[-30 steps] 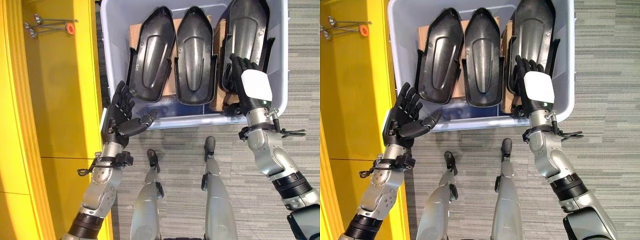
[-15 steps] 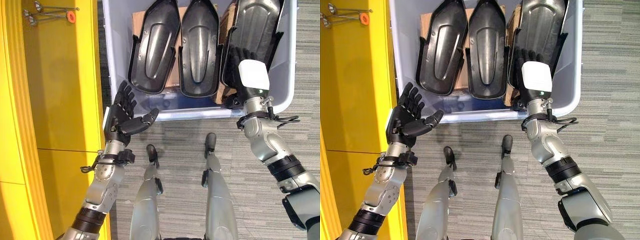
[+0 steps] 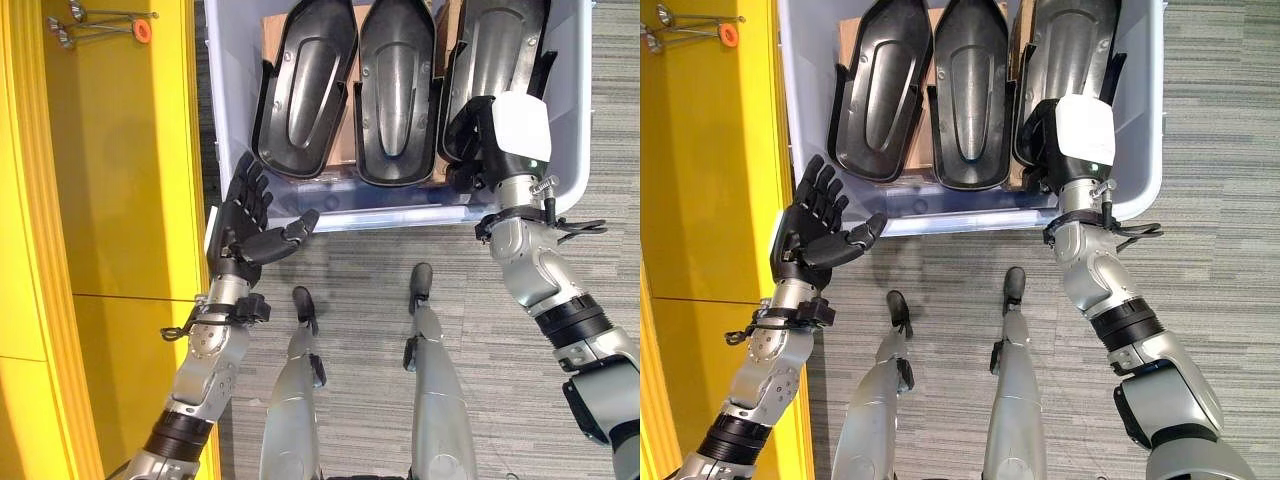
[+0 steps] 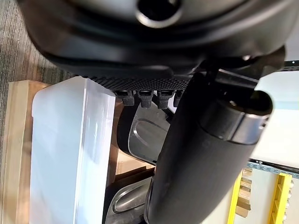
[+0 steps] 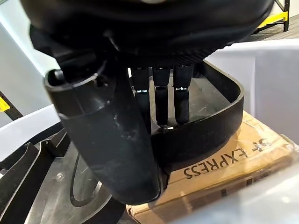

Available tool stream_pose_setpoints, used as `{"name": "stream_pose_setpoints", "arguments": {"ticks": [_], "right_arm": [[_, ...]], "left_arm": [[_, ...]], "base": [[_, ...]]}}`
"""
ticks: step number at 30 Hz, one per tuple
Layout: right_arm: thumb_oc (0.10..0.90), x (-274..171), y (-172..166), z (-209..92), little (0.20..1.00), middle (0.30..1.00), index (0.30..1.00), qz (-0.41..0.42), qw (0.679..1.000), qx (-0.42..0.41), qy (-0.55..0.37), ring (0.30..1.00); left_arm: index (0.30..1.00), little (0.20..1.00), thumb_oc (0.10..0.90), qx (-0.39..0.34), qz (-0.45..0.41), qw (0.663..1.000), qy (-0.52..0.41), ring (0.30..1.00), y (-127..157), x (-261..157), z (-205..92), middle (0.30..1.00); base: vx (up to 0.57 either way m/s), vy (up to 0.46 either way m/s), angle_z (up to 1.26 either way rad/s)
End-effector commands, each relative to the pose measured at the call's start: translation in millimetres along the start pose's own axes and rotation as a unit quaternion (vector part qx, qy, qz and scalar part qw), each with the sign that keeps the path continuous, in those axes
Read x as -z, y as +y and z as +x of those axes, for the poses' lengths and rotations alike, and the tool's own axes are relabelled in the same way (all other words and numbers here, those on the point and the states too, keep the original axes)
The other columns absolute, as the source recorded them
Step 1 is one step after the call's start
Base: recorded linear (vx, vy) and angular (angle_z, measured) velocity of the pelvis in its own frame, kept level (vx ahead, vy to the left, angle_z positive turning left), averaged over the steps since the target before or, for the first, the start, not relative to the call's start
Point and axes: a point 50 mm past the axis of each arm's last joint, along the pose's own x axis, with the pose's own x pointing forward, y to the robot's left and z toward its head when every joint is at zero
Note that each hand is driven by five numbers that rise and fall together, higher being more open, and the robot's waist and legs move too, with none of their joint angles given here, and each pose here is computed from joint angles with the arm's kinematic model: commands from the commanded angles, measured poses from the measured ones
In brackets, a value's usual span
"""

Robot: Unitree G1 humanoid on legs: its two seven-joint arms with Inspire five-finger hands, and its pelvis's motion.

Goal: Move parts from the plastic box to the shelf.

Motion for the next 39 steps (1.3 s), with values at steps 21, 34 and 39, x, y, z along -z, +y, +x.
{"name": "stream_pose_setpoints", "arguments": {"ticks": [21,34,39], "right_arm": [[0.4,-30,13,-38,0.3,0.3,0.3,0.174,0.981,-0.066,-0.054,0.3],[0.4,-40,-24,-60,0.3,0.3,0.3,0.196,0.973,0.033,-0.118,0.3],[0.4,-30,-27,-71,0.3,0.3,0.3,0.203,0.972,0.049,-0.105,0.3]], "left_arm": [[1.0,1.0,0.9,0.041,-0.028,0.994,-0.101,1.0,-6,-41,-10,1.0],[1.0,1.0,0.9,0.038,-0.035,0.992,-0.117,1.0,-1,-49,-15,1.0],[1.0,1.0,0.9,0.037,-0.033,0.993,-0.108,1.0,2,-47,-19,1.0]], "base": [[0.0,0.0,0.0],[0.03,0.034,-0.06],[0.06,0.0,-0.05]]}}
